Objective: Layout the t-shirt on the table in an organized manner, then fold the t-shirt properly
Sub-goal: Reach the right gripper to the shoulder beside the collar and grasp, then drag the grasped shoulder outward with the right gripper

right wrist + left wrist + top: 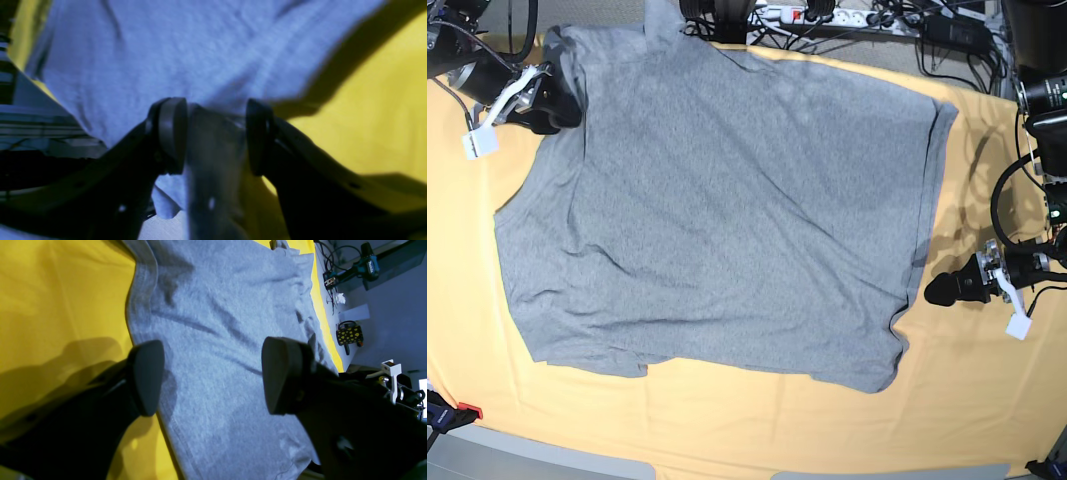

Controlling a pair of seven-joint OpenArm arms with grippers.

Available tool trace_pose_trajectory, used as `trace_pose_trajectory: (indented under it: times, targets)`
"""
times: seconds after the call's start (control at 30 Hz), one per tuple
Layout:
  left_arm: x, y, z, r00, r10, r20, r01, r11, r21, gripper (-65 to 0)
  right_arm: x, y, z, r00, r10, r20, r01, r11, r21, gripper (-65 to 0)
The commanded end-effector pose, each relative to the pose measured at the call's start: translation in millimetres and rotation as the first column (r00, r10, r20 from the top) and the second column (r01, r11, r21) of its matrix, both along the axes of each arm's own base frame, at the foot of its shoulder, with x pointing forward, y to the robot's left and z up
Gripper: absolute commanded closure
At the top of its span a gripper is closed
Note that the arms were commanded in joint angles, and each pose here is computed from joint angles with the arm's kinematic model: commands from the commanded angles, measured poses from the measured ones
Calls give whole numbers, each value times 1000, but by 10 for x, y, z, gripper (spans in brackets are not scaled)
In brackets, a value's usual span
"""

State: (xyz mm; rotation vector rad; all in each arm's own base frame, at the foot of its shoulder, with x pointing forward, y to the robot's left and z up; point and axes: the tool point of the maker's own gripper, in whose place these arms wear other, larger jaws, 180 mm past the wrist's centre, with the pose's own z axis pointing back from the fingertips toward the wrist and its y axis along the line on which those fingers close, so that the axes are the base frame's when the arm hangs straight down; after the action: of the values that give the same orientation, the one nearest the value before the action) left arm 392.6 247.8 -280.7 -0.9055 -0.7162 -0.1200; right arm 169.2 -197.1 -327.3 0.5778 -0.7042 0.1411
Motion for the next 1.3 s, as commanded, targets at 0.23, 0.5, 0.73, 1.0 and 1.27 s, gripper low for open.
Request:
trace_pose_trajectory:
  times: [0.23,0.5,0.73,1.0,1.27]
  targets:
    - [109,73,241,997,19,71,-19,1000,-9,-464,25,5,33,1000,-8,22,8,1000,13,-311]
    - [109,73,241,997,19,71,-19,1000,-9,-464,-57,-137,-166,998,-28,-55,23,996,-82,-317]
    - [107,75,240,997,20,70,-19,1000,-8,-464,3,-63,-31,1000,-26,-1,26,1000,-6,-317]
    - [109,71,241,997,19,71,-19,1000,-9,-464,-39,-341,-94,996,-86,-29,83,990,-112,-317]
    - [110,72,242,997,20,71,-19,1000,-9,-464,-105,-960,194,953,-291,80,300,941,-159,-317]
